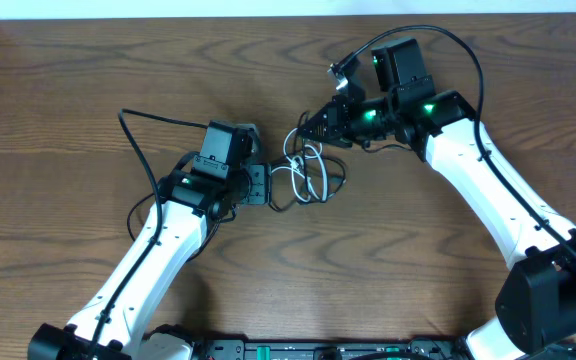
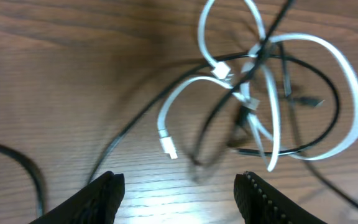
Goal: Untangle cables
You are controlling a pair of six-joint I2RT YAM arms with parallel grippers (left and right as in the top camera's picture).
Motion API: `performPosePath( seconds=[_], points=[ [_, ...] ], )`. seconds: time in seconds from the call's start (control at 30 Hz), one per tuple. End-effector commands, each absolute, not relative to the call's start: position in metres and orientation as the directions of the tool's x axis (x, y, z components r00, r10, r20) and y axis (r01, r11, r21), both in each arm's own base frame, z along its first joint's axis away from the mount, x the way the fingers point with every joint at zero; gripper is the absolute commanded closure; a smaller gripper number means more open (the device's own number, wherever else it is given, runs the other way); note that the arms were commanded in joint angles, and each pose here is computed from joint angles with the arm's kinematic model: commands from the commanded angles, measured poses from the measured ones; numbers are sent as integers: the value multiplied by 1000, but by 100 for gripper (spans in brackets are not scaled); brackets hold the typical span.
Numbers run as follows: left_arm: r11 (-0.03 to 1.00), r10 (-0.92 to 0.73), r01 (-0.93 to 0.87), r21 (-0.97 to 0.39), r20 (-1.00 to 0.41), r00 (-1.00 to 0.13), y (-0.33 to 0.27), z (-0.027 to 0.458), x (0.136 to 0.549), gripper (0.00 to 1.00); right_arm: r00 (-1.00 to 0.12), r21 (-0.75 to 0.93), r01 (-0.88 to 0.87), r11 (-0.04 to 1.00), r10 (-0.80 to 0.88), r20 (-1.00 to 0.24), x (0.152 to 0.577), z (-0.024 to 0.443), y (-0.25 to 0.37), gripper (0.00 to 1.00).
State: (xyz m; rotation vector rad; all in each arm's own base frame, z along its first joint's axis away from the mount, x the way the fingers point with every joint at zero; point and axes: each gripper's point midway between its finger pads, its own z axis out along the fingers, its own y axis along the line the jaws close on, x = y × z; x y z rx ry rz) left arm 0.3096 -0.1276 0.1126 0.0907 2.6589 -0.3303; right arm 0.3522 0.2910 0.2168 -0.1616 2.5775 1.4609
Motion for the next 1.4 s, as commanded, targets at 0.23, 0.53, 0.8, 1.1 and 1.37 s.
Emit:
performPosePath(
  seconds=[0.23,0.53,0.8,1.1,1.37],
  points=[
    [942,19,160,-294,-431,-902,-141,116,302,32,-929,779,-309,546,1,-370,352,250,280,99],
    [935,35,152,-321,-342,-939,-147,79,294,32,-929,779,-311,544,0,-371,347,255,279,99],
    [900,52,163,-403,-272,-961,-169,43,303,40,-930,779,-309,546,-1,-368,347,254,279,99],
    [984,28,78,-157,-301,-953,-116,38,308,93,-930,452,-153,879,27,-367,358,191,208,99],
    [986,-169,-155,-66,-405,-899,-29,90,309,93,-915,-31,231,972,207,-345,360,162,47,99]
  ],
)
